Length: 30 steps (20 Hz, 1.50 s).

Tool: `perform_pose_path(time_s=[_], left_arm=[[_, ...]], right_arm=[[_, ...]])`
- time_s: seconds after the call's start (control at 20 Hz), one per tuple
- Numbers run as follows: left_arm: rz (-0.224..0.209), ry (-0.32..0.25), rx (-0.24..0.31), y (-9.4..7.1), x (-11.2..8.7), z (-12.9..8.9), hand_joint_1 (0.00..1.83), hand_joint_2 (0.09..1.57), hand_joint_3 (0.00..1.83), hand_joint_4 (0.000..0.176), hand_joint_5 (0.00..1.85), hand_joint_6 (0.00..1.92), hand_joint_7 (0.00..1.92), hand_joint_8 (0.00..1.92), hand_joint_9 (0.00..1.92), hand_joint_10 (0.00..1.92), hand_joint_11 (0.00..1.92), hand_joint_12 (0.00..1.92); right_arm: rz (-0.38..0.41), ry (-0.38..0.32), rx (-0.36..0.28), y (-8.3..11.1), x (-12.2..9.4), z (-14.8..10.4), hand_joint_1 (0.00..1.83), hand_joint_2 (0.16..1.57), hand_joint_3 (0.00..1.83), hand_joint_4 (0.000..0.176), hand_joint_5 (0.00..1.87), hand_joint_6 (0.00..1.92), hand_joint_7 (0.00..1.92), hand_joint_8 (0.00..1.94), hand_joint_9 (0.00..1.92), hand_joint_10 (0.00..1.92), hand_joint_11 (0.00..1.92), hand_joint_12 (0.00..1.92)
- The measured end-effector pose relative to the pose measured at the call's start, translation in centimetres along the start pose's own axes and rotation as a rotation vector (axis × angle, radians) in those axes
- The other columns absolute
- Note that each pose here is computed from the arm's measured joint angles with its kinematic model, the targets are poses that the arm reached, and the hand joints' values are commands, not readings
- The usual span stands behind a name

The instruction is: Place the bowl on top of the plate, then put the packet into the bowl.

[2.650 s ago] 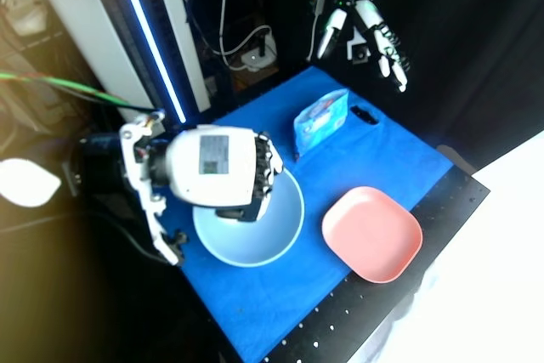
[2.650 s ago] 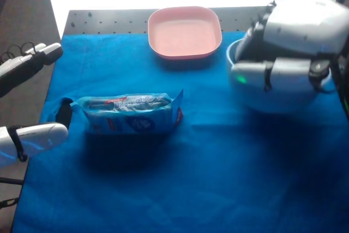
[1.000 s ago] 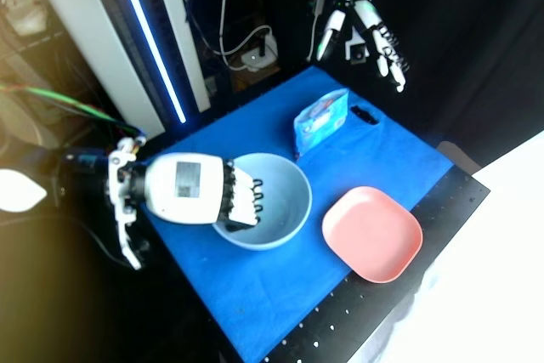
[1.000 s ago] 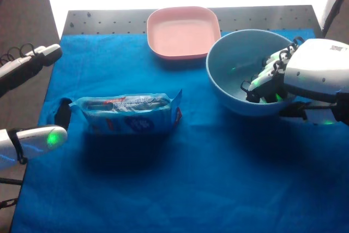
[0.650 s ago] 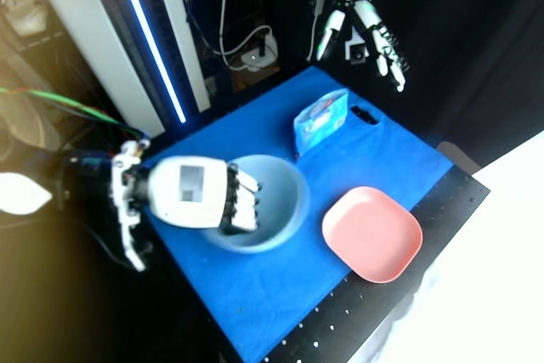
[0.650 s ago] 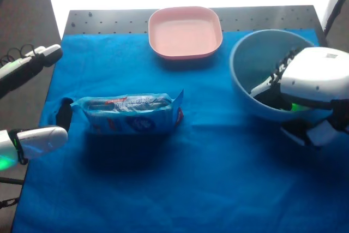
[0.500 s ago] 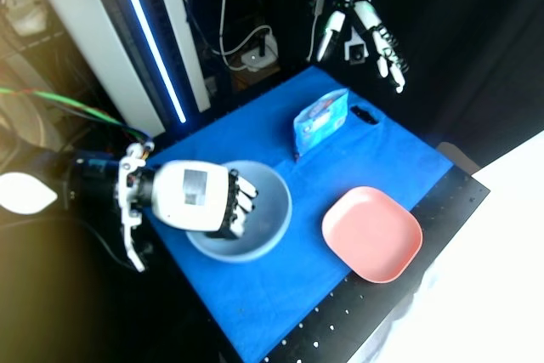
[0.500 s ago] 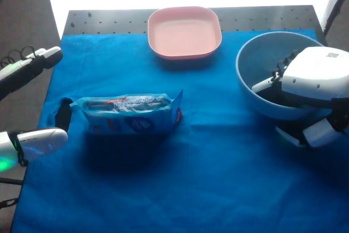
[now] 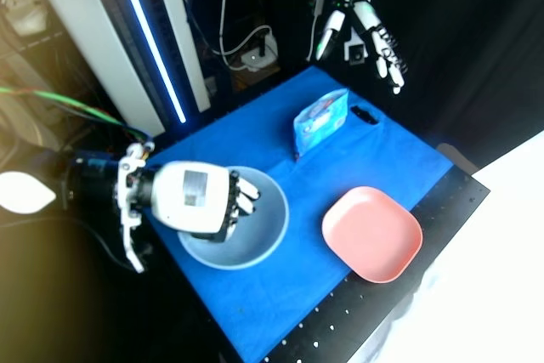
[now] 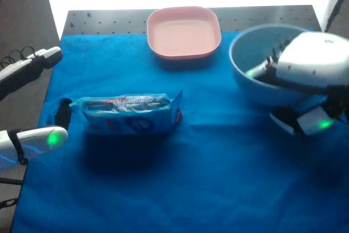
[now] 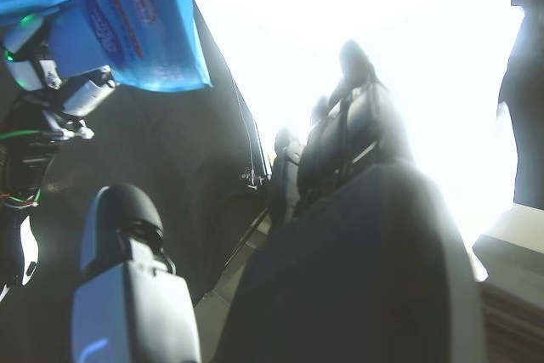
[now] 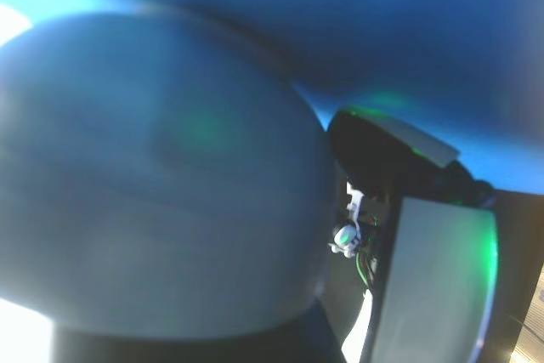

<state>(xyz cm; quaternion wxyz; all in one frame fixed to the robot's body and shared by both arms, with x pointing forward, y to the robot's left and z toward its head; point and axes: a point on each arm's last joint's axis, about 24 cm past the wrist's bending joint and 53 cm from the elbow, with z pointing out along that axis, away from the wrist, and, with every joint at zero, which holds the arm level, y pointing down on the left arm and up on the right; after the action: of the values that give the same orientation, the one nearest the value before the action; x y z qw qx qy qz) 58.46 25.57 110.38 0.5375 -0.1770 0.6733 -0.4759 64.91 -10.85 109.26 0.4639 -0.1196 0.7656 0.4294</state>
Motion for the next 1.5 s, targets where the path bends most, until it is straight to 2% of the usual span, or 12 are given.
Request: perform_pose_path(time_s=[0.1, 0.2, 0.25, 0.4, 0.55, 0.7, 0.8, 0.85, 1.05, 1.2, 1.25, 1.5], left_arm=[[-0.002, -0.003, -0.001, 0.0, 0.0, 0.0, 0.57, 0.99, 0.00, 0.108, 0.14, 0.00, 0.05, 0.00, 0.04, 0.00, 0.00, 0.42], [-0.011, -0.002, -0.003, 0.2, 0.3, 0.0, 0.56, 0.98, 0.00, 0.113, 0.14, 0.00, 0.05, 0.00, 0.05, 0.00, 0.00, 0.49], [-0.010, 0.005, -0.003, 0.2, 0.5, 0.0, 0.58, 0.99, 0.00, 0.101, 0.15, 0.00, 0.06, 0.00, 0.04, 0.00, 0.00, 0.47], [-0.010, -0.001, -0.004, 0.2, 0.3, 0.0, 0.53, 0.99, 0.00, 0.104, 0.13, 0.00, 0.05, 0.00, 0.05, 0.00, 0.00, 0.49], [-0.010, 0.001, -0.003, 0.2, 0.4, 0.0, 0.55, 0.99, 0.00, 0.103, 0.14, 0.00, 0.06, 0.00, 0.06, 0.00, 0.00, 0.48], [-0.010, 0.002, -0.002, 0.2, 0.4, 0.0, 0.57, 1.00, 0.00, 0.090, 0.15, 0.00, 0.07, 0.00, 0.06, 0.00, 0.00, 0.42], [-0.012, 0.003, -0.003, 0.3, 0.4, 0.0, 0.57, 0.99, 0.00, 0.116, 0.15, 0.00, 0.06, 0.00, 0.05, 0.00, 0.00, 0.39], [-0.013, 0.000, -0.002, 0.3, 0.3, 0.0, 0.60, 1.00, 0.00, 0.110, 0.15, 0.00, 0.07, 0.00, 0.06, 0.00, 0.00, 0.38], [-0.015, -0.001, -0.003, 0.3, 0.2, 0.0, 0.63, 1.00, 0.00, 0.120, 0.14, 0.00, 0.06, 0.00, 0.05, 0.00, 0.00, 0.33], [-0.016, 0.000, -0.003, 0.3, 0.2, 0.0, 0.64, 1.01, 0.00, 0.125, 0.13, 0.00, 0.04, 0.00, 0.02, 0.00, 0.00, 0.25], [-0.016, 0.000, -0.003, 0.3, 0.2, 0.0, 0.62, 1.00, 0.00, 0.134, 0.13, 0.00, 0.05, 0.00, 0.03, 0.00, 0.00, 0.29], [-0.016, -0.002, -0.001, 0.4, 0.0, 0.1, 0.61, 1.02, 0.00, 0.130, 0.12, 0.00, 0.06, 0.00, 0.03, 0.00, 0.00, 0.16]], right_arm=[[-0.006, -0.046, -0.056, 1.5, -1.7, 0.0, 0.96, 0.89, 1.08, 0.000, 0.68, 1.92, 1.28, 1.94, 1.39, 1.92, 1.45, 1.92], [-0.011, -0.068, -0.077, 2.2, -2.7, 0.0, 1.23, 1.07, 0.70, 0.000, 1.06, 1.92, 1.34, 1.94, 1.46, 1.92, 1.48, 1.92], [-0.014, -0.074, -0.085, 2.5, -3.0, 0.1, 1.02, 0.89, 1.06, 0.000, 0.79, 1.92, 1.32, 1.94, 1.45, 1.92, 1.48, 1.92], [-0.020, -0.092, -0.102, 3.1, -3.8, 0.3, 1.13, 0.63, 1.50, 0.000, 0.86, 1.92, 1.11, 1.94, 1.44, 1.92, 1.51, 1.92], [-0.037, -0.114, -0.111, 3.2, -4.9, 0.3, 1.18, 0.60, 1.53, 0.000, 0.86, 1.88, 1.07, 1.94, 1.44, 1.92, 1.52, 1.92], [-0.025, -0.149, -0.103, 2.6, -6.1, 1.2, 0.95, 0.93, 1.01, 0.000, 0.65, 1.92, 1.27, 1.94, 1.41, 1.92, 1.48, 1.92], [-0.021, -0.150, -0.112, 2.7, -5.8, 2.2, 0.96, 0.91, 1.06, 0.000, 0.67, 1.92, 1.27, 1.94, 1.42, 1.92, 1.48, 1.92], [-0.020, -0.150, -0.117, 2.9, -5.8, 2.7, 1.13, 0.70, 1.40, 0.000, 0.79, 1.92, 1.08, 1.94, 1.42, 1.92, 1.48, 1.92], [-0.014, -0.167, -0.117, 3.1, -6.4, 5.1, 1.37, 1.24, 0.54, 0.000, 1.05, 1.92, 1.36, 1.94, 1.52, 1.92, 1.51, 1.92], [-0.029, -0.183, -0.099, 3.0, -7.3, 7.0, 1.59, 1.17, 0.47, 0.000, 1.01, 1.92, 1.30, 1.94, 1.48, 1.92, 1.51, 1.92], [-0.031, -0.188, -0.094, 3.0, -7.6, 7.7, 1.03, 1.36, 0.33, 0.000, 1.03, 1.92, 1.32, 1.94, 1.51, 1.92, 1.53, 1.92], [-0.027, -0.191, -0.079, 3.2, -7.6, 11.2, 1.30, 1.35, 0.10, 0.000, 1.08, 1.92, 1.30, 1.94, 1.46, 1.92, 1.55, 1.92]])
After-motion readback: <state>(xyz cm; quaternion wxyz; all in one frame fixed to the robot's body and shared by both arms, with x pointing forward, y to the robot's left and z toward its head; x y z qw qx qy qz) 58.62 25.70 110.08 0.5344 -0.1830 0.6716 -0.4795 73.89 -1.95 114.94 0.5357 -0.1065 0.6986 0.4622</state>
